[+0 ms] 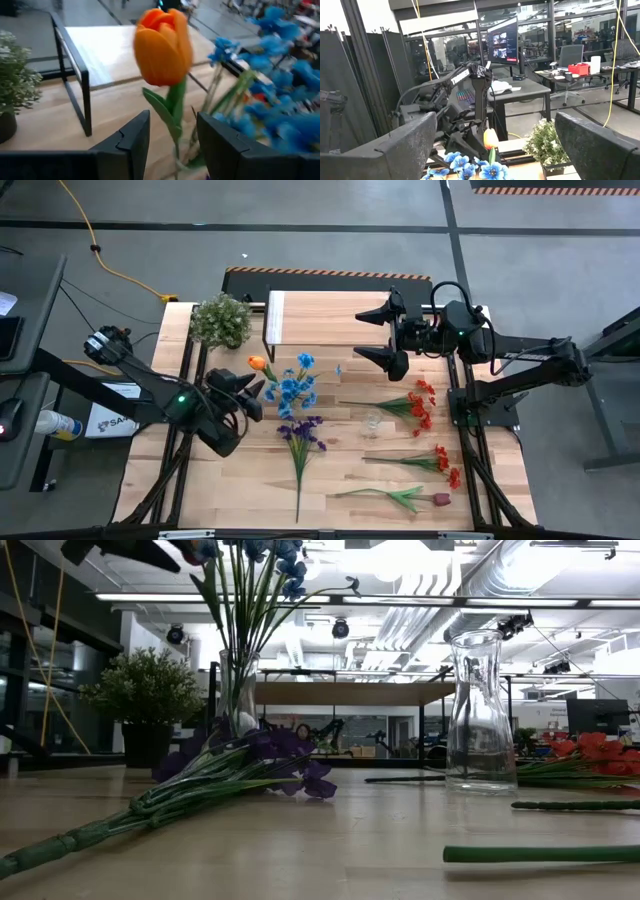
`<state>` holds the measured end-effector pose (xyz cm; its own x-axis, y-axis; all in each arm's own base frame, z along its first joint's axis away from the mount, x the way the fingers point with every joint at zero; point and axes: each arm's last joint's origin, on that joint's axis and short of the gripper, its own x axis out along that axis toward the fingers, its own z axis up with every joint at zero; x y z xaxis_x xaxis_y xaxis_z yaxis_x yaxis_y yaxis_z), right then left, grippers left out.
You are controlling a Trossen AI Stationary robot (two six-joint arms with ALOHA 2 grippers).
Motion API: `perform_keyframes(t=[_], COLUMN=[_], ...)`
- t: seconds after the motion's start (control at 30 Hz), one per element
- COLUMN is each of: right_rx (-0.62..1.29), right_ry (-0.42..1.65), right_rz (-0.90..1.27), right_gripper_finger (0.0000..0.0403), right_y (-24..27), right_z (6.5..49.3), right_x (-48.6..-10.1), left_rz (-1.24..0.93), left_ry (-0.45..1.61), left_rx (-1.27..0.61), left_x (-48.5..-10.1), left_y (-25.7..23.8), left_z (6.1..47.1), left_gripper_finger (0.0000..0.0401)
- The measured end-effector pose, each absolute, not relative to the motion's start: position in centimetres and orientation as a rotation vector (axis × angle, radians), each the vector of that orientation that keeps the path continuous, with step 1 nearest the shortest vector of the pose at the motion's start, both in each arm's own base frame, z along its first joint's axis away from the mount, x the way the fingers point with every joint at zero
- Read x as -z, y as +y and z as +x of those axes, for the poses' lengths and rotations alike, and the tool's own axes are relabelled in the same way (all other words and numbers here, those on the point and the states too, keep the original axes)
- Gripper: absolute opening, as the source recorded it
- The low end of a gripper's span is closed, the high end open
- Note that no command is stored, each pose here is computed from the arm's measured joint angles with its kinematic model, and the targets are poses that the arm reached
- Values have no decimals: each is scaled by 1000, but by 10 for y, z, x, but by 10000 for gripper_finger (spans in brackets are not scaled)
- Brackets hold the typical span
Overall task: Pick and place flowers into a vace then onto a shelf
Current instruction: Put the dark blue flowers into the left transparent vase
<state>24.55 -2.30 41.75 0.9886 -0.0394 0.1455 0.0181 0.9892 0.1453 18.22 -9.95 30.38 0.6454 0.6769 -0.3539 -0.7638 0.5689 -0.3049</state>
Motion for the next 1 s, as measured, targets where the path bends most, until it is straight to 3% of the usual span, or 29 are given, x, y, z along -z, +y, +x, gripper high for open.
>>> perform_keyframes(t=[0.33, 0.77, 1.0], right_rx=[29, 29, 26], right_ry=[-149, -149, -149], right_rz=[144, 144, 144], right_gripper_finger=[394, 394, 394], right_y=[-23, -23, -23], right_z=[246, 246, 246], right_x=[-417, -418, -418], left_rz=[-507, -885, -983], left_ry=[329, 441, 433], left_rx=[-628, -287, -206], left_x=[-329, -350, -350], left_y=[-130, -169, -186], left_z=[166, 168, 181], left_gripper_finger=[194, 195, 195])
